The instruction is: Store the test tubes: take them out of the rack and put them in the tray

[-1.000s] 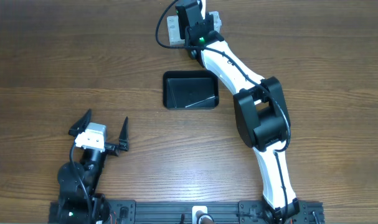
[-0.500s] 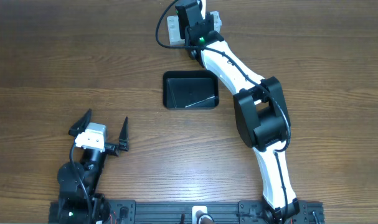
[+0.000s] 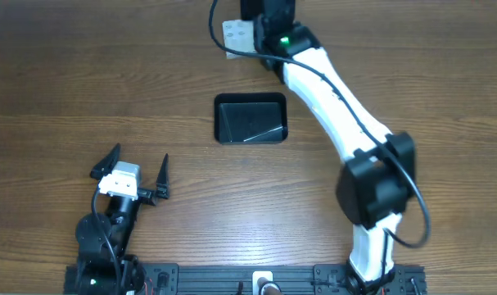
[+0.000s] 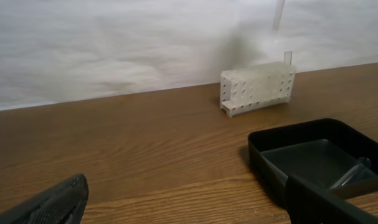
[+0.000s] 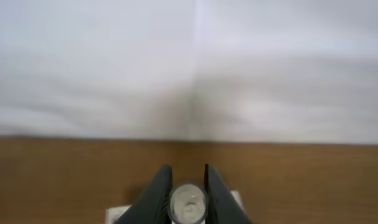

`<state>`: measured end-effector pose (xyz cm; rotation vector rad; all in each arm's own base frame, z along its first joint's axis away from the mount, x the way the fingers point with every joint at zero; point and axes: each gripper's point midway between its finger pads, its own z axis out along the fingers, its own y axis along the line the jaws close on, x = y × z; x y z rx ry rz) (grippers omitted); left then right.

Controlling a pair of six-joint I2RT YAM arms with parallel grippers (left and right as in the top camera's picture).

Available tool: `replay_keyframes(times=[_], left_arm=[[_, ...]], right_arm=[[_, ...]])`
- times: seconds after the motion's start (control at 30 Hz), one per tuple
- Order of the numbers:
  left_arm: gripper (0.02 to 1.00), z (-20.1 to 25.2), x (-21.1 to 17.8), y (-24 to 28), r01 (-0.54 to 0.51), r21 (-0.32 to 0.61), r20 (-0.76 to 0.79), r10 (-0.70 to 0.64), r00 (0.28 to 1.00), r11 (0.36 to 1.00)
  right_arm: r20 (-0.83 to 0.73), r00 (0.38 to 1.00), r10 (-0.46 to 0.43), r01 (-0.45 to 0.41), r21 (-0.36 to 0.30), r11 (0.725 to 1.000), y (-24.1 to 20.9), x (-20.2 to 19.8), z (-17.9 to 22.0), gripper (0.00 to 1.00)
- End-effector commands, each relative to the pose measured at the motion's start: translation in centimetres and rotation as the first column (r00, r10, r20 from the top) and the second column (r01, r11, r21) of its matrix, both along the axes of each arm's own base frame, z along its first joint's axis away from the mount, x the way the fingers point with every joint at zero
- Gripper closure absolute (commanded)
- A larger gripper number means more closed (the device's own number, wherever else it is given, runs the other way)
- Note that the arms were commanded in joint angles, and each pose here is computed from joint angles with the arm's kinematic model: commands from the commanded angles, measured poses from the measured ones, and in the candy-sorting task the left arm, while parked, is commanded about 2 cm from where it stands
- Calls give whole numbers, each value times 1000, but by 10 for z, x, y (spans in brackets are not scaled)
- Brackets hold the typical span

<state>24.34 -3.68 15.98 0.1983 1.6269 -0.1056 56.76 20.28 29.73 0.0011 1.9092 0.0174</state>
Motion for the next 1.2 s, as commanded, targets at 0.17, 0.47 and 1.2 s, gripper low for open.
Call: replay_keyframes(times=[0.17, 0.47, 1.2], left_arm=[[18, -1, 0, -1, 8, 12, 5, -8, 1000, 1000], [18, -1, 0, -1, 8, 12, 5, -8, 1000, 1000], [20, -1, 0, -1, 8, 12, 5, -8, 1000, 1000]], right_arm=[[-159, 979, 128, -109, 124, 986, 7, -52, 17, 875], [-525, 797, 299, -231, 194, 954, 38, -88, -115, 875], [-738, 594, 319, -216, 236, 947, 36, -140, -222, 952]])
